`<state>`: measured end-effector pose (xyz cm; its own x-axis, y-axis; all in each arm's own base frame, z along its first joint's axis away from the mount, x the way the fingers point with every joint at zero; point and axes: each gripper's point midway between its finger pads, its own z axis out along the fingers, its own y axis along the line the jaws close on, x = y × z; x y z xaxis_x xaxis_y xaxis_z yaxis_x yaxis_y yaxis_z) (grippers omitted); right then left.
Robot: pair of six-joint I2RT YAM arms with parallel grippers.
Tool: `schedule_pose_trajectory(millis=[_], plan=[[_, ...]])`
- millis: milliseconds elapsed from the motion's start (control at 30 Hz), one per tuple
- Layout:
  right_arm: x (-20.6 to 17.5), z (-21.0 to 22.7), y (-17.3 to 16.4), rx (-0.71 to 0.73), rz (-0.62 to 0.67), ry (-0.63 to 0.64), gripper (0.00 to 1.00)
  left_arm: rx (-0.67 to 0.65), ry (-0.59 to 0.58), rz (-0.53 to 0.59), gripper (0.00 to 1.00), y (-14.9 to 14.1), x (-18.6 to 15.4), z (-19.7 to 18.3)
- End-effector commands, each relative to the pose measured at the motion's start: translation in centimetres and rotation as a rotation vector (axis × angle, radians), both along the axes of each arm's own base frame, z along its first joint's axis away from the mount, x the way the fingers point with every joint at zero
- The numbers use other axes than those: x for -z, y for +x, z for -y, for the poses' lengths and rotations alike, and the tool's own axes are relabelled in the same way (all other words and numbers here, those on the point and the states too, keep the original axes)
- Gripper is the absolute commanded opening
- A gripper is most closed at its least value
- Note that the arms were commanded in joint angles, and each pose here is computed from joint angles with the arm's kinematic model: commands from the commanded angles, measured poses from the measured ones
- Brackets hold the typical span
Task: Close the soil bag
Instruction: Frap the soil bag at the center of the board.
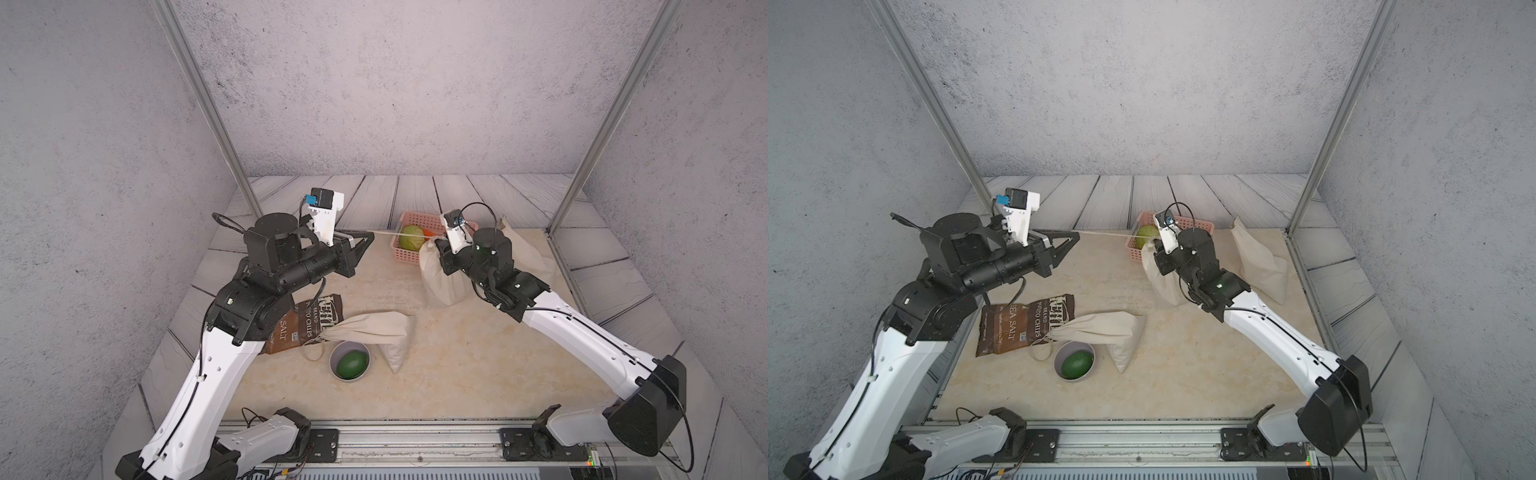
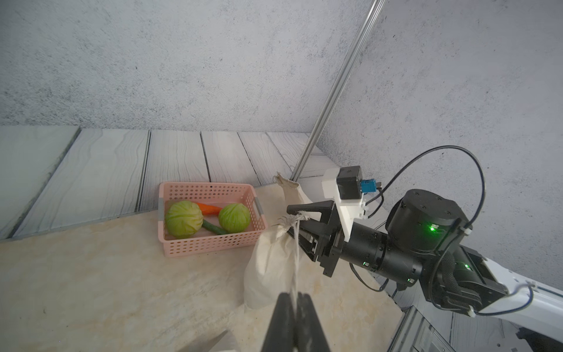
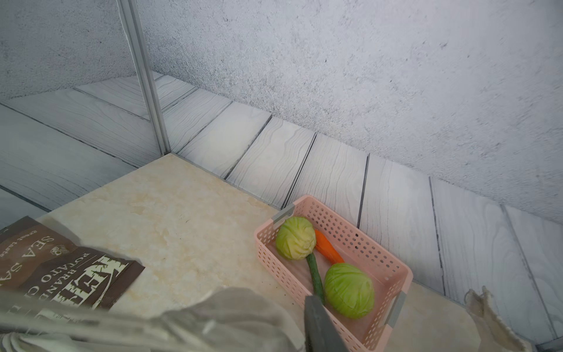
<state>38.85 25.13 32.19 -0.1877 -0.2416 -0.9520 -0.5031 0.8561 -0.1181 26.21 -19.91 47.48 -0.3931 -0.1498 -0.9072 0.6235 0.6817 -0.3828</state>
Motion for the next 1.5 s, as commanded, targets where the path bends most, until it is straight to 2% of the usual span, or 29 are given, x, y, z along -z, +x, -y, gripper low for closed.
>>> schedule_pose_trajectory(millis=[0,100,233,300,533,800,967,1067,1200,1300,1367,1467], plan=[[14.6,7.5,1.2,0.223,-0.338,-0.222,0.34,-0.108,-0.124,0.286,0.0,-2.7,-8.7,-3.8],[15.9,6.2,0.1,0.119,-0.372,-0.217,0.34,-0.115,-0.111,0.229,0.0,-1.4,-6.5,-3.3],[12.9,2.4,-1.5,-0.128,-0.353,-0.151,0.35,-0.072,-0.109,0.161,0.0,0.0,-4.2,-1.8],[10.4,1.0,-2.1,-0.199,-0.339,-0.107,0.39,-0.031,-0.107,0.115,0.0,0.6,-3.2,-0.7],[3.1,-2.2,-5.0,-0.367,-0.203,-0.03,0.55,0.046,-0.13,0.079,0.0,1.2,-2.9,1.0],[-1.3,-5.6,-7.9,-0.479,-0.107,-0.025,0.62,0.073,-0.135,0.075,0.0,0.9,-3.1,1.4],[-2.5,-8.6,-9.1,-0.526,-0.081,-0.014,0.66,0.083,-0.141,0.083,0.0,0.4,-3.5,1.3],[-2.9,-9.7,-8.4,-0.484,-0.058,-0.005,0.67,0.087,-0.144,0.085,0.0,0.2,-3.6,1.2],[-3.7,-9.5,-6.1,-0.344,-0.018,-0.006,0.67,0.088,-0.15,0.092,0.0,-0.2,-3.9,1.1],[-4.4,-9.7,-5.6,-0.324,0.0,-0.003,0.67,0.089,-0.151,0.094,0.0,-0.2,-4.0,1.1],[-4.5,-10.2,-5.4,-0.329,-0.007,-0.002,0.63,0.09,-0.153,0.095,0.0,-0.2,-4.0,1.1],[-3.7,-10.6,-5.0,-0.316,-0.029,-0.002,0.49,0.09,-0.159,0.099,0.0,-0.3,-4.3,1.1]])
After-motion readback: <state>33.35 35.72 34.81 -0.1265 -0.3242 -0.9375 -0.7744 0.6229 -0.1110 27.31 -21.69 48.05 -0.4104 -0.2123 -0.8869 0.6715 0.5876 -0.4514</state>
